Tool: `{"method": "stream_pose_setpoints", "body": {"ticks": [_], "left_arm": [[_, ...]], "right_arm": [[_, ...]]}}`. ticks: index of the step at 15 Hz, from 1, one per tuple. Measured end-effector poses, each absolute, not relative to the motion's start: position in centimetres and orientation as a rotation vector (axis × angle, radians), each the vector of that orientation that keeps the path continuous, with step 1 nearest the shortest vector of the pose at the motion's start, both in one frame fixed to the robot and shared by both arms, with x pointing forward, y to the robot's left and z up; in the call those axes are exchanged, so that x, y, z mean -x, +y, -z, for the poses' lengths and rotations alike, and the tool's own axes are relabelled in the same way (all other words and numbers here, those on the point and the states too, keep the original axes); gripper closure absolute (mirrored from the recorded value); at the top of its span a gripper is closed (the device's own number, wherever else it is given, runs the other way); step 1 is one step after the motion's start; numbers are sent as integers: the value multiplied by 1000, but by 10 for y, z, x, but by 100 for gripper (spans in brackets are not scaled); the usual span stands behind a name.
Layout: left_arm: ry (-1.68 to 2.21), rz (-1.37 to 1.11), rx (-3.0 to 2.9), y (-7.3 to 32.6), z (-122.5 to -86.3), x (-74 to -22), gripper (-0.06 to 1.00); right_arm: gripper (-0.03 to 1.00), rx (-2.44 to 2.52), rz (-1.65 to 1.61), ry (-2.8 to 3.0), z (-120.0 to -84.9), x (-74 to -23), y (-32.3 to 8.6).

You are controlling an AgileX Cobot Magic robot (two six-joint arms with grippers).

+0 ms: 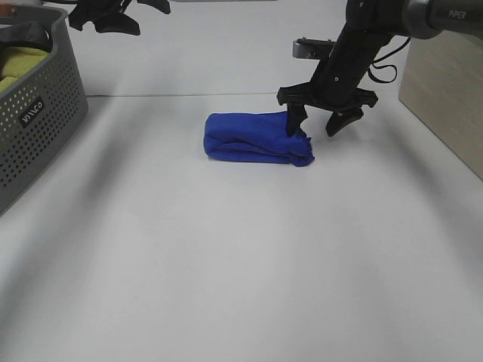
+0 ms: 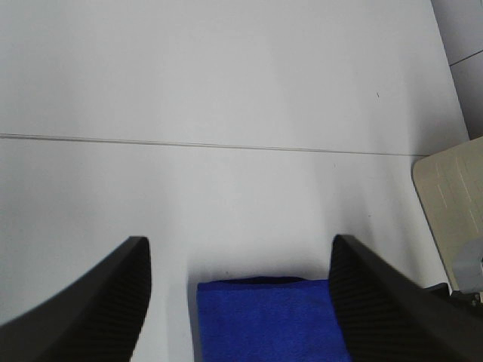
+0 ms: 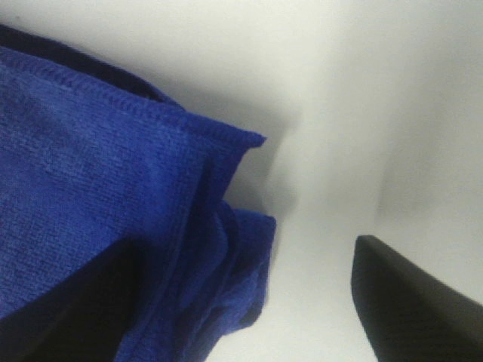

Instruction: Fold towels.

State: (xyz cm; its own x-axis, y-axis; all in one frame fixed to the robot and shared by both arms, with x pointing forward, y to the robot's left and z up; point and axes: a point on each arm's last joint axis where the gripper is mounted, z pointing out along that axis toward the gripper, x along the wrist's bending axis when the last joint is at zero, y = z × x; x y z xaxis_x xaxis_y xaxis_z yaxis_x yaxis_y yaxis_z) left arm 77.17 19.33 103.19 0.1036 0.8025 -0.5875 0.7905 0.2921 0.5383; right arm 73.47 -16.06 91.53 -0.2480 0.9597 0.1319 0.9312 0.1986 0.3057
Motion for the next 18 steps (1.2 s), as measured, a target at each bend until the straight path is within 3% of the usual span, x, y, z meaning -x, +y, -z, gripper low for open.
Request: {"method": "stream_pose_setpoints", "body": {"ticks": [3,7,10,15,18], "left_arm": [[1661,-14,-1483,193,-1031,-771,30],[1643,-24,-1674,196,-1032,-760,30],[1664,-40,-1817,202,-1040,-747,30],[1622,-231,-1963,207,-1109,-705,30],[1635,-266,-2022,209,-1127,-668,30]], "right_arm": [[23,-1880,-453,2352,-918,-733,-163],[23,-1897,-497,2366,-967,-720,-163],[23,-1935,-459,2421,-983,-708,-163],[23,-1944,-518,2421,-1019,-686,-166],[23,-1929,-505,2415,-1044,-659,-174]]}}
